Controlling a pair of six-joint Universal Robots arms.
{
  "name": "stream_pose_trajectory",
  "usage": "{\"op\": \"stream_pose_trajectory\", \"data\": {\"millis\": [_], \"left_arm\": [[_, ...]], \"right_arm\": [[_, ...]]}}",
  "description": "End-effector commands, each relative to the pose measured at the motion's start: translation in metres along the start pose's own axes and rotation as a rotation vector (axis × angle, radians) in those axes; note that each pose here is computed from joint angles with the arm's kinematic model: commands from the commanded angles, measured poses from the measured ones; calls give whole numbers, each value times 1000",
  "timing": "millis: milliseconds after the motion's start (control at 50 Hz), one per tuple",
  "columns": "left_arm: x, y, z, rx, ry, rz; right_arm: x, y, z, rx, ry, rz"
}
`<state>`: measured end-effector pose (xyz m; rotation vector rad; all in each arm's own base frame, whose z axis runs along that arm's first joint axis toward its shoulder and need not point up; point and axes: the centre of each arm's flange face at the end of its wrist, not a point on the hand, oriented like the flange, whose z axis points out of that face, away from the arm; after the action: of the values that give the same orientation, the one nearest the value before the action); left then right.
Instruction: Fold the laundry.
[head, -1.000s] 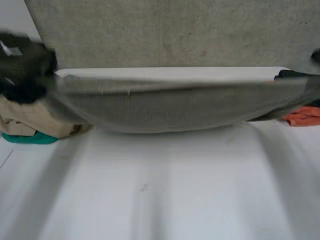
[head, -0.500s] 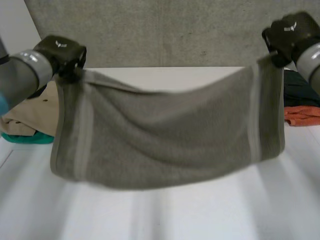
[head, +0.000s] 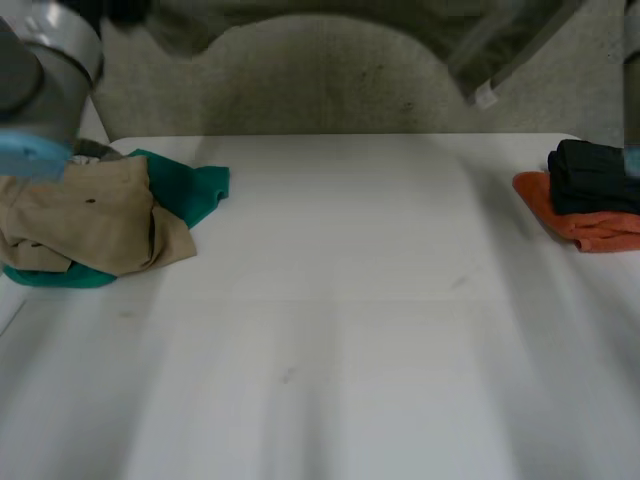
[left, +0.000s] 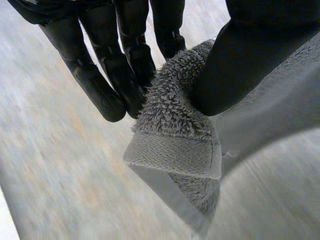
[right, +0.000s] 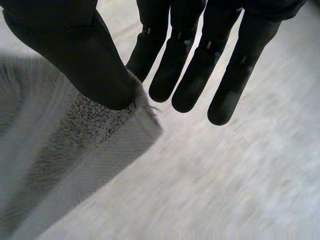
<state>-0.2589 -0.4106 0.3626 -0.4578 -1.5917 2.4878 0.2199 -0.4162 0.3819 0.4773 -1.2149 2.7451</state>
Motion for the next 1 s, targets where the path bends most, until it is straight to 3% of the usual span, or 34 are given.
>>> {"op": "stream_pose_trajectory", "data": {"millis": [20,100,220,440,540,720,880,1000], "left_arm": [[19,95,-35,-273,60,35],[29,136,-66,-432,116,72],[34,156,-113,-629,208,146],[30,101,-232,-1057,444,252],[23,88,-263,-1182,521,278],[22,75,-221,-1008,533,309],[29,96,-157,-931,367,184],[29,119,-127,-917,269,195]], "right_arm": [[-30,82,-74,-370,-177,35],[-38,120,-118,-556,-245,10],[-36,137,-173,-795,-386,-95],[23,68,-238,-1077,-762,-435],[37,49,-247,-1087,-864,-530],[5,65,-222,-958,-778,-404],[-36,102,-168,-747,-551,-247],[-49,127,-145,-697,-436,-270]]}}
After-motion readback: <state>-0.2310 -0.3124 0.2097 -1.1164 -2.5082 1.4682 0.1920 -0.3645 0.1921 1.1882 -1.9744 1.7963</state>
